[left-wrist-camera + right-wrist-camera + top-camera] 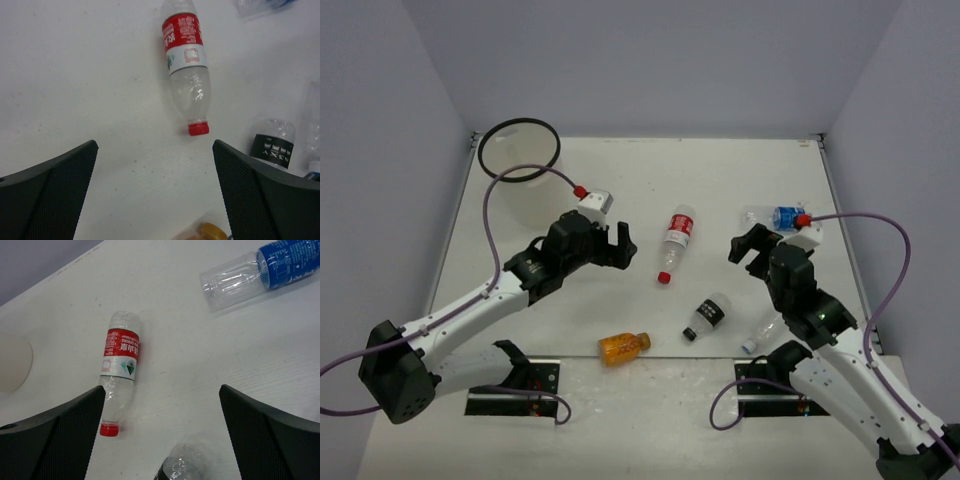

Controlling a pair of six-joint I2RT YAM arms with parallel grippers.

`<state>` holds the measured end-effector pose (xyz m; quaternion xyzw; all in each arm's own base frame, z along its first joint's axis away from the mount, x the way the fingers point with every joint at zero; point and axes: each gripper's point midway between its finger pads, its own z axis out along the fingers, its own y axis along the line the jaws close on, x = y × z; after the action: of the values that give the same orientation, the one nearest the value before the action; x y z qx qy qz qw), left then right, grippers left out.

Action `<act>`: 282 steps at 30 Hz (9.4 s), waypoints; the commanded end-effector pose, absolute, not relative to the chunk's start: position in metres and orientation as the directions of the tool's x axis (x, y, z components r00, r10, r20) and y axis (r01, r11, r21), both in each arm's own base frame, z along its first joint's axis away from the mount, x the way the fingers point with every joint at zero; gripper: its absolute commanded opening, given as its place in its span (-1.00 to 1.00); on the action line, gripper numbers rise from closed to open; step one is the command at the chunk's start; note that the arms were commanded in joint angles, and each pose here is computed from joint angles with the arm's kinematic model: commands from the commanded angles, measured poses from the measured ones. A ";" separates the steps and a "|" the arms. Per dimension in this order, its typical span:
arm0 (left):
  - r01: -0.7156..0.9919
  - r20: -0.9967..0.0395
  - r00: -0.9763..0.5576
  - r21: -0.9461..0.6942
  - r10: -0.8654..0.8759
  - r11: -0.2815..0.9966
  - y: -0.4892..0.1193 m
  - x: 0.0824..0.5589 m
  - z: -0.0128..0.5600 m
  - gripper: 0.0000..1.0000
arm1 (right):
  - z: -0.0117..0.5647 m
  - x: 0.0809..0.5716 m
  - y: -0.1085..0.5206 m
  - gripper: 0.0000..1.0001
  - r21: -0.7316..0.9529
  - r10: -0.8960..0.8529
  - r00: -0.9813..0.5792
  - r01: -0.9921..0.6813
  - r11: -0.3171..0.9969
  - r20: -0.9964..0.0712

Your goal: Put the plastic bottles in the bin

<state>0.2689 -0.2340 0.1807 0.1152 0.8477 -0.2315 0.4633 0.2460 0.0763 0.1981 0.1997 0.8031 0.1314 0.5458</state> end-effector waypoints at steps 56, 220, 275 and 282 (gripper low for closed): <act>0.027 -0.942 -0.049 -0.335 -0.333 0.942 -0.195 0.344 0.384 -0.16 | 0.200 0.251 0.107 0.97 0.482 0.462 -0.364 0.040 0.875 -0.809; 0.397 -0.937 -0.330 -0.249 -0.116 0.883 -0.211 0.357 0.277 1.00 | 0.049 0.194 0.176 0.09 0.436 0.438 -0.852 0.292 0.851 -0.285; 0.793 -0.956 -0.267 -0.288 -0.118 0.537 -0.322 0.270 0.277 -1.00 | 0.322 0.309 0.178 0.98 0.612 0.539 -0.433 -0.037 0.790 -0.722; 0.284 -0.963 -0.140 -0.261 -0.230 0.922 -0.215 0.356 0.329 -1.00 | 0.314 0.305 0.125 0.98 0.516 0.515 -0.339 0.095 0.851 -0.787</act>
<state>0.2931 -0.2958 0.2713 0.1828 0.7229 -0.3482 0.5682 0.3091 0.1669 0.3165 0.1688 0.7958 0.2787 0.5104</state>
